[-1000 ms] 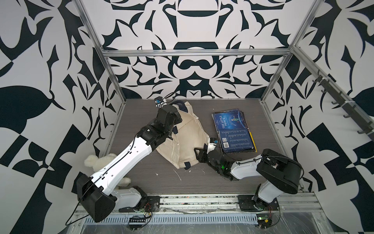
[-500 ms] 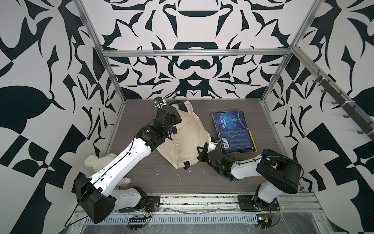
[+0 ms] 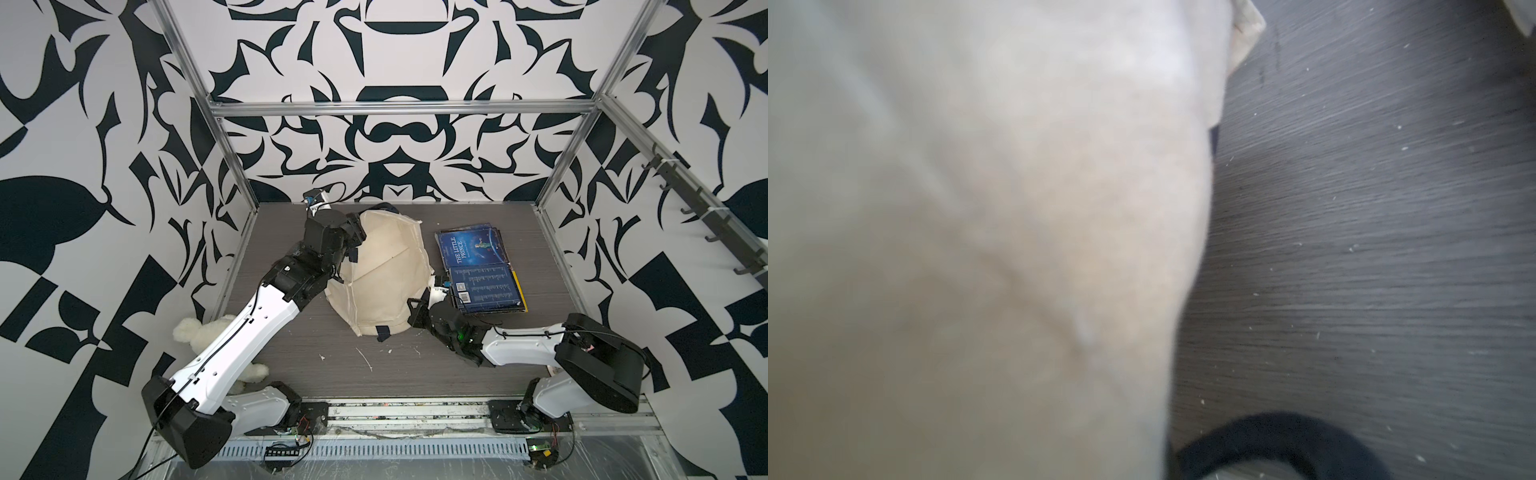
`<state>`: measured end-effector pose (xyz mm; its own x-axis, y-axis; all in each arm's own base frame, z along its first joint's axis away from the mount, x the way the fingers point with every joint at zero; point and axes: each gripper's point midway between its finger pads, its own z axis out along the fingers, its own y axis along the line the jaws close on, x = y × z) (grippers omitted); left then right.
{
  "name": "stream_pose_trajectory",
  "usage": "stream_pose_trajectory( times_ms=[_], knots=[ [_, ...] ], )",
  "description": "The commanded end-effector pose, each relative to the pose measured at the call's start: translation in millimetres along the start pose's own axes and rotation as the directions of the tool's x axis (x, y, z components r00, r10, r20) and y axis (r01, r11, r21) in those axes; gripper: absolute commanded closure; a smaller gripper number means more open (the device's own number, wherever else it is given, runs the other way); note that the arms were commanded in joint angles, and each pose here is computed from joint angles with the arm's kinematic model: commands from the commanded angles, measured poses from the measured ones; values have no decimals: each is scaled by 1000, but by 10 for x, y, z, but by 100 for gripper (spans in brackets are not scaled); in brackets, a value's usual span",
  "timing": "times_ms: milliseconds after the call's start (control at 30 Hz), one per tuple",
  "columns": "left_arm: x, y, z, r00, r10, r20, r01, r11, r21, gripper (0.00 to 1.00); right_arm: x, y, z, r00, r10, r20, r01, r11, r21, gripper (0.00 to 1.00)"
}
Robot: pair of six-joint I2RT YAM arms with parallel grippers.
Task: Take out the books from the canvas bag
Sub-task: Adjust the canvas bag at the center of the board.
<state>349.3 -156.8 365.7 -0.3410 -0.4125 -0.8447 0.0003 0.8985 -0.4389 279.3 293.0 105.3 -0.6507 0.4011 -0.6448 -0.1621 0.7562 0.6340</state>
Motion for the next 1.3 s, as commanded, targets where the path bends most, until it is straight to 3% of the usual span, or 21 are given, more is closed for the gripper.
stream_pose_trajectory(
  times_ms=[0,133,400,633,900,1067,1267],
  knots=[
    [-349,10,-293,996,38,79,-38,999,7,18,-294,284,-29,999,21,32,-20,999,-34,100],
    [-361,198,-474,996,52,77,-48,998,-49,1,-397,357,-37,999,33,21,-32,999,-28,100],
    [-110,651,-726,996,35,81,-24,992,-125,1,-591,578,8,998,44,-53,-46,998,-43,100],
    [95,961,-916,997,26,68,-14,985,-171,1,-759,664,119,981,122,-152,-131,990,-50,100],
    [290,1139,-995,999,9,44,0,982,-187,0,-1037,862,124,979,123,-161,-135,989,-66,100],
    [399,1185,-942,1000,15,21,-11,980,-201,1,-1199,894,155,981,120,-153,-130,990,-54,81],
    [483,1208,-886,1000,7,16,-4,980,-201,0,-1360,922,129,982,123,-144,-132,990,-55,51]
  ],
)
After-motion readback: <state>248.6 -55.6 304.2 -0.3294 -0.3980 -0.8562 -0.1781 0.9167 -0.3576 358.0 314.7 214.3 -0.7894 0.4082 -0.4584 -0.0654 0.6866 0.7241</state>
